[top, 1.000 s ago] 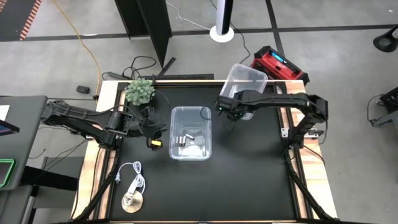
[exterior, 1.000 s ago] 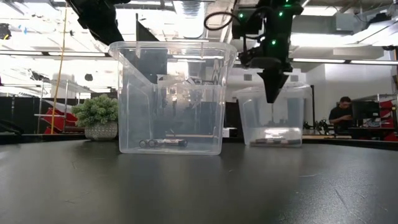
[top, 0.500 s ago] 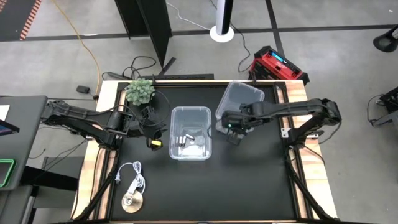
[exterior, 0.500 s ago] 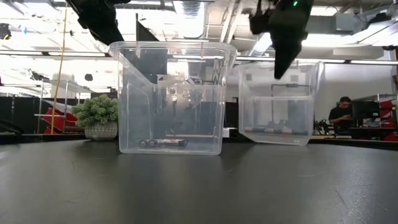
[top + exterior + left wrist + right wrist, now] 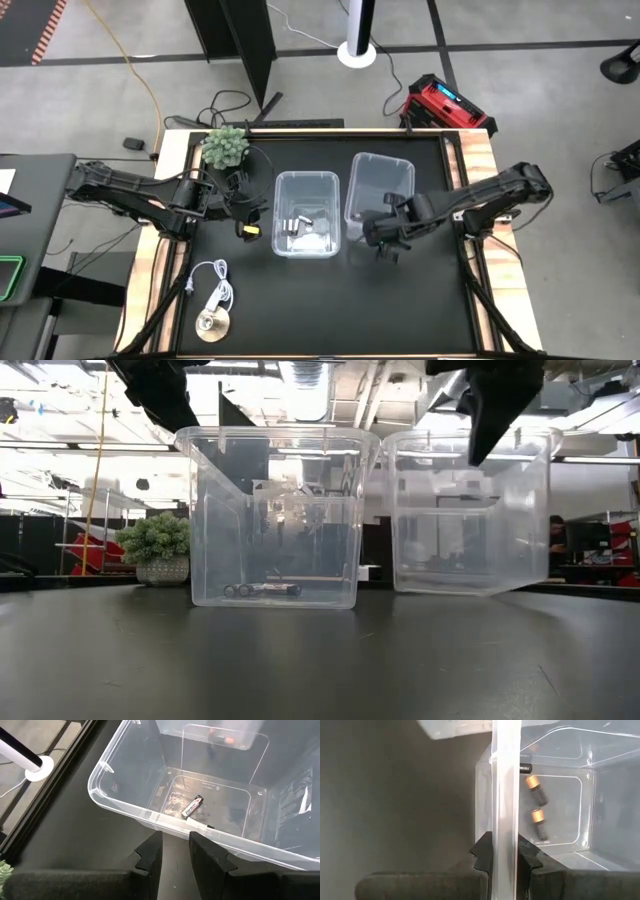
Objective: Sort batteries
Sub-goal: Move the top transparent bin on the right side of the bottom transparent bin
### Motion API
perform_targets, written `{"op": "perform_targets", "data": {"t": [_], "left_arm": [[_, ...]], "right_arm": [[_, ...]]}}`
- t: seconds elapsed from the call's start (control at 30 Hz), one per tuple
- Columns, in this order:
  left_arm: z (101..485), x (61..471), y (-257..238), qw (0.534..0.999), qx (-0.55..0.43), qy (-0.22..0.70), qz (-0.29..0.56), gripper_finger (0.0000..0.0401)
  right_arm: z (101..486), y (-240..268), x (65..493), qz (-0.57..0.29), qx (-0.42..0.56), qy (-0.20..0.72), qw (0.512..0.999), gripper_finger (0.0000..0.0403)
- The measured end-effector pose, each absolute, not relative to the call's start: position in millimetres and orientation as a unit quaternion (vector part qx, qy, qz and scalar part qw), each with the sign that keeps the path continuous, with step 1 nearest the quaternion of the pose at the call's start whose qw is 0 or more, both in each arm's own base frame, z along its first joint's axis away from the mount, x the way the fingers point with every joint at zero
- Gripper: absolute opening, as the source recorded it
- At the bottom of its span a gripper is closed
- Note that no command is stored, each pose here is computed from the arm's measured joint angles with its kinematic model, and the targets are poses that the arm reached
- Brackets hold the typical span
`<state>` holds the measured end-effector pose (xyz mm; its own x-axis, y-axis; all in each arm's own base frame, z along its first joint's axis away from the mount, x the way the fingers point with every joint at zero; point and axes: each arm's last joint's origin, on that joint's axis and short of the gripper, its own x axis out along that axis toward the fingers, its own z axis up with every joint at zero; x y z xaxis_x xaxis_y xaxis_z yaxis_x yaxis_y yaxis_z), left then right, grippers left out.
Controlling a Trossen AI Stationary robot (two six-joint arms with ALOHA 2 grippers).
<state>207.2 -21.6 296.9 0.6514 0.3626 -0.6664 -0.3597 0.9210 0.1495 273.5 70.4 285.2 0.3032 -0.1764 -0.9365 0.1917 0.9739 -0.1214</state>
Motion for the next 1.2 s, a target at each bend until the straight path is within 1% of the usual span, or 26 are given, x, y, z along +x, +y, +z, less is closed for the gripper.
{"op": "perform_targets", "data": {"t": [0.2,0.43,1.2], "left_arm": [[297,207,-22,0.909,0.001,0.367,0.199,0.0091],[297,207,-22,0.909,0.001,0.367,0.199,0.0091],[297,207,-22,0.909,0.002,0.367,0.199,0.0091]], "right_arm": [[272,95,275,-0.073,-0.034,0.598,0.797,0.0058],[259,111,279,-0.059,-0.054,0.611,0.788,0.0058],[258,118,281,-0.041,-0.062,0.599,0.797,0.0059]]}}
